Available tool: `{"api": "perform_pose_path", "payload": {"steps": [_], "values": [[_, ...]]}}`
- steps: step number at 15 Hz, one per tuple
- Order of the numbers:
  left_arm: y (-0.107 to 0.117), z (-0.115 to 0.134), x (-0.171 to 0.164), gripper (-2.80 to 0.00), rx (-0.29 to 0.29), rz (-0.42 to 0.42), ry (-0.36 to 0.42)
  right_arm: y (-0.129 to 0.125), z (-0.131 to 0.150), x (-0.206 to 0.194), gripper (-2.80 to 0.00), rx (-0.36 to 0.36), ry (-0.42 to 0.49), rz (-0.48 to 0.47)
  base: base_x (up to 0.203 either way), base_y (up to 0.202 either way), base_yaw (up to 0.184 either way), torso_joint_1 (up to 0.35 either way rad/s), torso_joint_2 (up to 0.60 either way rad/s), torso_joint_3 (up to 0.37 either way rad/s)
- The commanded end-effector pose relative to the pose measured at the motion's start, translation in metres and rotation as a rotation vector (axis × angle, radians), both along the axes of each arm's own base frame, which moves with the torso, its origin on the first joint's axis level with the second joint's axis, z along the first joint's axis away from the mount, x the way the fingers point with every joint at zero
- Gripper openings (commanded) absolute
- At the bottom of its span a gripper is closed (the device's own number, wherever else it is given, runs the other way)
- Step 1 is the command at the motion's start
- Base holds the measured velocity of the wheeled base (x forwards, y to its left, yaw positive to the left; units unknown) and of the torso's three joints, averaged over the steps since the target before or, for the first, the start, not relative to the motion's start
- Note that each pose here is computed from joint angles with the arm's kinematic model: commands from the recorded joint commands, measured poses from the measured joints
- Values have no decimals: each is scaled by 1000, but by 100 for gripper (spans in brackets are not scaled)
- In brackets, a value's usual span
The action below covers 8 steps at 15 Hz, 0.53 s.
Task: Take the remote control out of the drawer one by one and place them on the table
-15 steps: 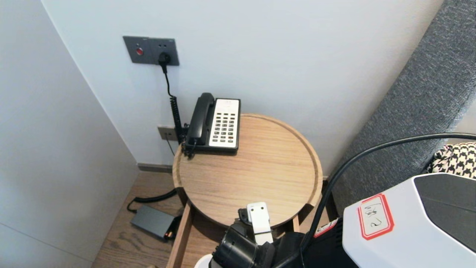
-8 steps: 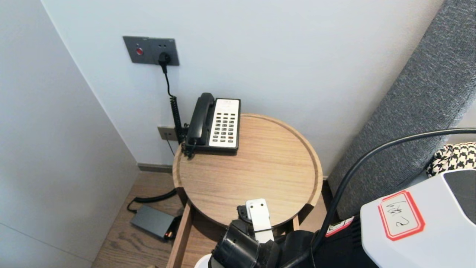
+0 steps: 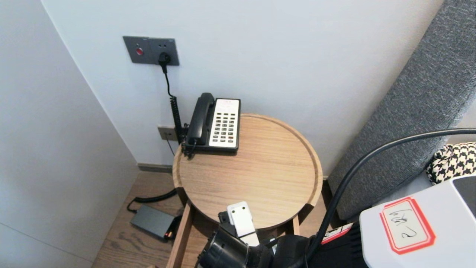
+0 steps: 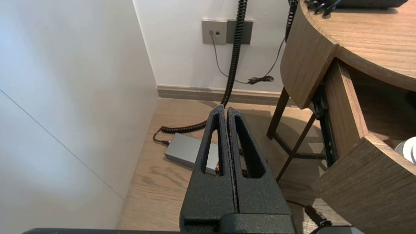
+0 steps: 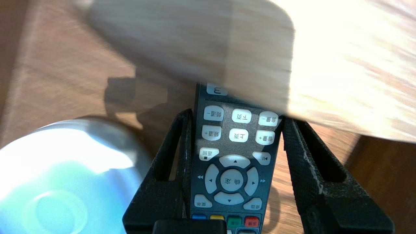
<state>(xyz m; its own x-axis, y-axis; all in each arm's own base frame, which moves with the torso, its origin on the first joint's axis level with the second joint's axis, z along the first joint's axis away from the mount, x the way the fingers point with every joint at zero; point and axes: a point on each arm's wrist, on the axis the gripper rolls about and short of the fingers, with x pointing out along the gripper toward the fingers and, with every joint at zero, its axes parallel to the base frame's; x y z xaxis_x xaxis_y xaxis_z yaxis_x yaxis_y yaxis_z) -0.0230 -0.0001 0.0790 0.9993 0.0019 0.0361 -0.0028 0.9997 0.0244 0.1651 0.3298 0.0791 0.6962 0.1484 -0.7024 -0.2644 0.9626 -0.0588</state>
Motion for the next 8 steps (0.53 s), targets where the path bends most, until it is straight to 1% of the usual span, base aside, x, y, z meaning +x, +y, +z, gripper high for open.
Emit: {"api": "perform_pose_path", "payload": {"steps": [1, 3, 4, 8], "values": [[0, -3, 1, -280, 0, 1, 8, 4, 2, -1, -280, -3, 5, 38, 0, 0, 0, 0, 0, 0], [0, -3, 1, -280, 0, 1, 11, 6, 2, -2, -280, -25, 11, 112, 0, 0, 0, 0, 0, 0], [0, -3, 1, -280, 0, 0, 8, 7, 3, -1, -280, -29, -1, 135, 0, 0, 0, 0, 0, 0], [0, -3, 1, -280, 0, 1, 9, 8, 2, 0, -280, -99, -22, 221, 0, 0, 0, 0, 0, 0]]}}
